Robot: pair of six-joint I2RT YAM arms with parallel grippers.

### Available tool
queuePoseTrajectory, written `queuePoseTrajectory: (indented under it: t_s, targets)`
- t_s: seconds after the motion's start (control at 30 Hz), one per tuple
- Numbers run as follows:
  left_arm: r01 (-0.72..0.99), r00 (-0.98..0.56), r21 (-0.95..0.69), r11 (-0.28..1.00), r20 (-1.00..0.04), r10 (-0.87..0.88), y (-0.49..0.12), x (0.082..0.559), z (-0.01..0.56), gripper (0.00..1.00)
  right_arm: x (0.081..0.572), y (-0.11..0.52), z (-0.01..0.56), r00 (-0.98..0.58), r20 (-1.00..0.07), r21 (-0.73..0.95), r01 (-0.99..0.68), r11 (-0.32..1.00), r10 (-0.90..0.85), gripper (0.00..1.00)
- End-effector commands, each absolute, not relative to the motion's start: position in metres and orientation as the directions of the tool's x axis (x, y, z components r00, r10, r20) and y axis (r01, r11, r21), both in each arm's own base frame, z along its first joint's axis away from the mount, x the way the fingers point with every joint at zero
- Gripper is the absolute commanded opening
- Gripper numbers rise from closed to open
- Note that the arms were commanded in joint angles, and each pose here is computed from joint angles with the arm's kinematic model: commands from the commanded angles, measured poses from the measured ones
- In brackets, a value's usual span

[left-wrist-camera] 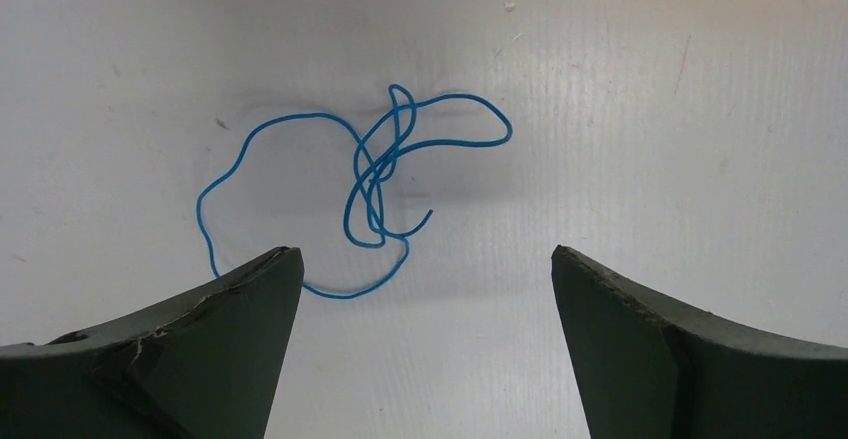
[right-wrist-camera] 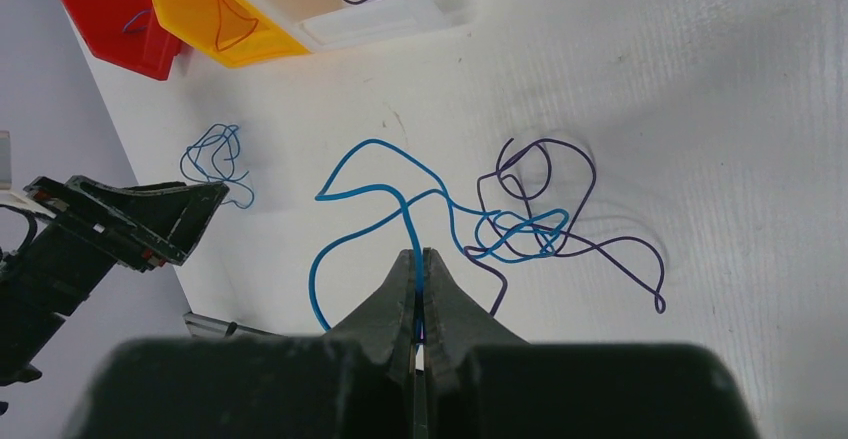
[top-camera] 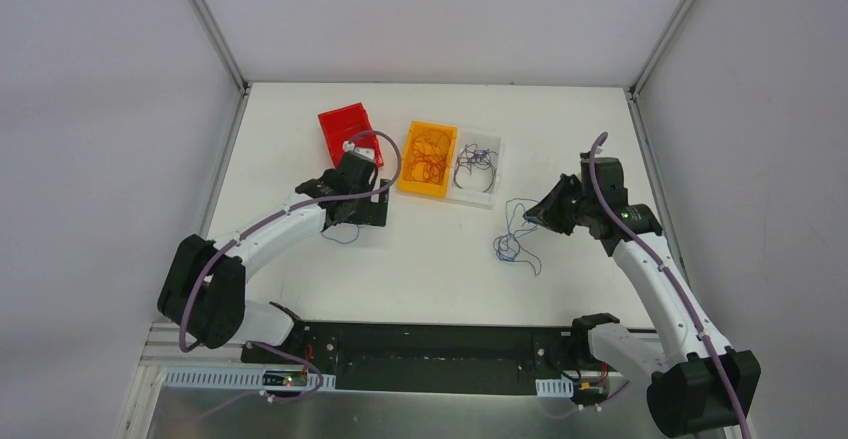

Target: Untangle the cables

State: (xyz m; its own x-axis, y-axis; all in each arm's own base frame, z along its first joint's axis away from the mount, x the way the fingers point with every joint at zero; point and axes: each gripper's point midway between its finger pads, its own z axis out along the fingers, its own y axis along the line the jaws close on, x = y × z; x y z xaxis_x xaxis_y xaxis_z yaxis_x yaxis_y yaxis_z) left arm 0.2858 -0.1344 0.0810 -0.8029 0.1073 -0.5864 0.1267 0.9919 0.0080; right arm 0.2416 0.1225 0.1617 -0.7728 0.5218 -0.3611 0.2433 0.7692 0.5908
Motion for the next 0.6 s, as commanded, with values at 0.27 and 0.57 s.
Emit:
queuePoseTrajectory:
  t_s: [0.27, 0.57]
  targets:
    - [0.069, -0.847, -0.018, 0.997, -0.530, 0.049, -0.142, 0.310, 0.036, 0.39, 0.246, 0.127, 0.176, -0.766, -0.385, 0.623, 0.196, 0.757, 0.515, 0.00]
    - [0.022, -0.718, 0.001, 1.000, -0.696, 0.017, -0.128, 0.332, 0.125, 0.00, 0.246, 0.129, 0.172, -0.771, -0.376, 0.625, 0.198, 0.755, 0.514, 0.00]
